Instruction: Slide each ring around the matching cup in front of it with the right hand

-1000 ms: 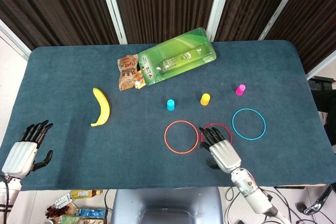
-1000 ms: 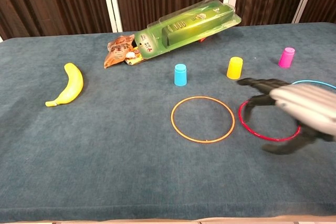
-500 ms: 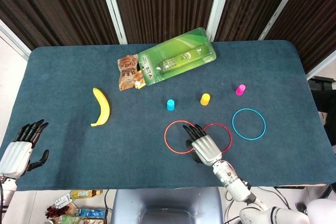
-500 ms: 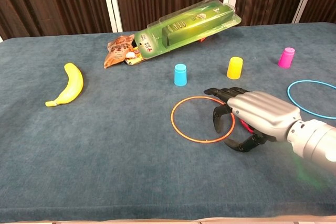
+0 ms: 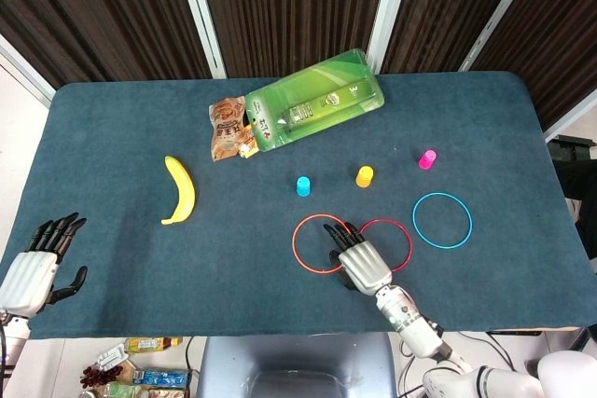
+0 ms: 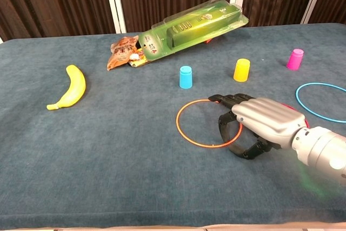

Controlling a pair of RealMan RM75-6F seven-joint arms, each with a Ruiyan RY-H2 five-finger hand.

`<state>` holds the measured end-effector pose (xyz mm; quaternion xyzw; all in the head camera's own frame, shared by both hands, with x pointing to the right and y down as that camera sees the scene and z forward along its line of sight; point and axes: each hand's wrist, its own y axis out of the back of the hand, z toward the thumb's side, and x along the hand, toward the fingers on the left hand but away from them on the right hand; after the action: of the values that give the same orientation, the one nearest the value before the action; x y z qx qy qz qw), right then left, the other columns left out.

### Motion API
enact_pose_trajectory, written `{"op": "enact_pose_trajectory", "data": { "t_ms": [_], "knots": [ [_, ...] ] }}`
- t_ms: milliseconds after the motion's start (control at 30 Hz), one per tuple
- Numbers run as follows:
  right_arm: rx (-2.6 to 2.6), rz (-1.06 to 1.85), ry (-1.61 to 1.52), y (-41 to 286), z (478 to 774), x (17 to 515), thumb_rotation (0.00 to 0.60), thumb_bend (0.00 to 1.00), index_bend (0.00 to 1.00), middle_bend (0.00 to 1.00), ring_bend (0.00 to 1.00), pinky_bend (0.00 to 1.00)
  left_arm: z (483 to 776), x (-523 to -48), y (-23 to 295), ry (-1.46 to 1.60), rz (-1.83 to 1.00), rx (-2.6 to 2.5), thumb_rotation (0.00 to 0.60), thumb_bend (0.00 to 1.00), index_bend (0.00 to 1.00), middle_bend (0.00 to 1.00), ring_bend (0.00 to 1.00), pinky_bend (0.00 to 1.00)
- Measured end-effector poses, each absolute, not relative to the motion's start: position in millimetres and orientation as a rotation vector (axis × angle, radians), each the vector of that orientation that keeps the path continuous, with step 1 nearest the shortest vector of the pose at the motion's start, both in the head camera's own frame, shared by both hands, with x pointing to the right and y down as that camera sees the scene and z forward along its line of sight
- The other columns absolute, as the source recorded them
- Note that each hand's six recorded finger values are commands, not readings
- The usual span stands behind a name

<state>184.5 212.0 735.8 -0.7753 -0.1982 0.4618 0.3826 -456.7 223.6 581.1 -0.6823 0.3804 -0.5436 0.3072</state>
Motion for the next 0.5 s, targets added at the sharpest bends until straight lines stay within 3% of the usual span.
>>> {"op": "enact_pose_trajectory", "data": {
  "t_ms": [500],
  "knots": [
    [-1.982, 1.186, -0.493, 214.5, 739.2, 183.1, 0.6, 0.46, 0.7, 0.0, 0.0, 0.0, 580.1, -457.3, 223.6, 1.009, -1.436, -1.803, 0.6, 0.45, 0.0, 0.0, 0.0, 0.02]
  ]
}}
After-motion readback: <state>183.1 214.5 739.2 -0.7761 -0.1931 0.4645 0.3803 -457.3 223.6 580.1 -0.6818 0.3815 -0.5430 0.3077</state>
